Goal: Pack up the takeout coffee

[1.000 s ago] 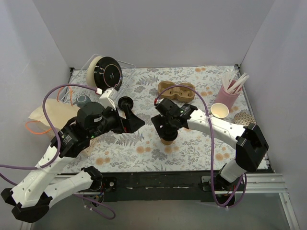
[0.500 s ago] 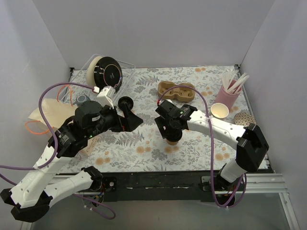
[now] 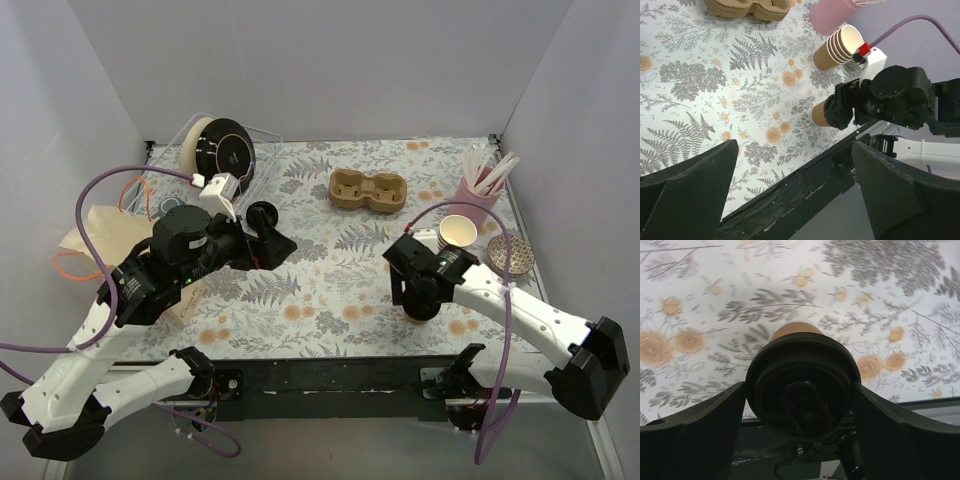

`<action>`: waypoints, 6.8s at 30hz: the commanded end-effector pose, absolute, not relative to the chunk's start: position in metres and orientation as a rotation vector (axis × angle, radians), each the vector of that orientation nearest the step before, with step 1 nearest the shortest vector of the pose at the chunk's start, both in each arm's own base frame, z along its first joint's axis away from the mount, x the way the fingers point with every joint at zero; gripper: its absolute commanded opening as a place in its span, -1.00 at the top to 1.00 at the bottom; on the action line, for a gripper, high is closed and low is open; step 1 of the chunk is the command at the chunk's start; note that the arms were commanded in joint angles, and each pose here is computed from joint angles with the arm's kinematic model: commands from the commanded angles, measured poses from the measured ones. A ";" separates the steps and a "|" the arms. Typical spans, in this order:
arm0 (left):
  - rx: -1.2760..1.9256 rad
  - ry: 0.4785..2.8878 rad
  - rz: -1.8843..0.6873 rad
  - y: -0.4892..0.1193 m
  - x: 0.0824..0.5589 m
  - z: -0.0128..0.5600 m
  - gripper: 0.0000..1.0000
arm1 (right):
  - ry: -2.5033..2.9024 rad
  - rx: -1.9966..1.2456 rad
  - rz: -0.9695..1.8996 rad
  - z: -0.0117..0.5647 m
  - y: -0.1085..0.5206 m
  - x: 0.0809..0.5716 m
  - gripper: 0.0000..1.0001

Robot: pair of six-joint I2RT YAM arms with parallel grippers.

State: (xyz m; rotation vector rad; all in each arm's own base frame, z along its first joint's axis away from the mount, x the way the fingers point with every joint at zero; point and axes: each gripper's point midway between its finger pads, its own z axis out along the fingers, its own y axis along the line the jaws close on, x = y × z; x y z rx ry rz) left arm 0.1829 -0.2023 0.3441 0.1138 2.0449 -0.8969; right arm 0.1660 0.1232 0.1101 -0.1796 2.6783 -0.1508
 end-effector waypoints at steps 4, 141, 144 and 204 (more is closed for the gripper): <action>0.141 2.029 -0.858 -0.197 0.184 0.351 -0.96 | 2.584 0.253 -0.317 0.111 0.045 0.174 -0.64; 0.447 2.413 -1.383 -0.456 0.273 0.156 -0.49 | 2.363 -0.059 0.265 0.143 0.084 0.224 -0.92; 0.437 2.415 -1.368 -0.452 0.272 0.156 -0.49 | 2.361 -0.043 0.260 0.154 0.083 0.225 -0.91; -0.496 2.205 0.357 0.014 0.237 0.286 0.49 | 2.289 -0.235 0.731 0.269 0.138 0.180 -0.51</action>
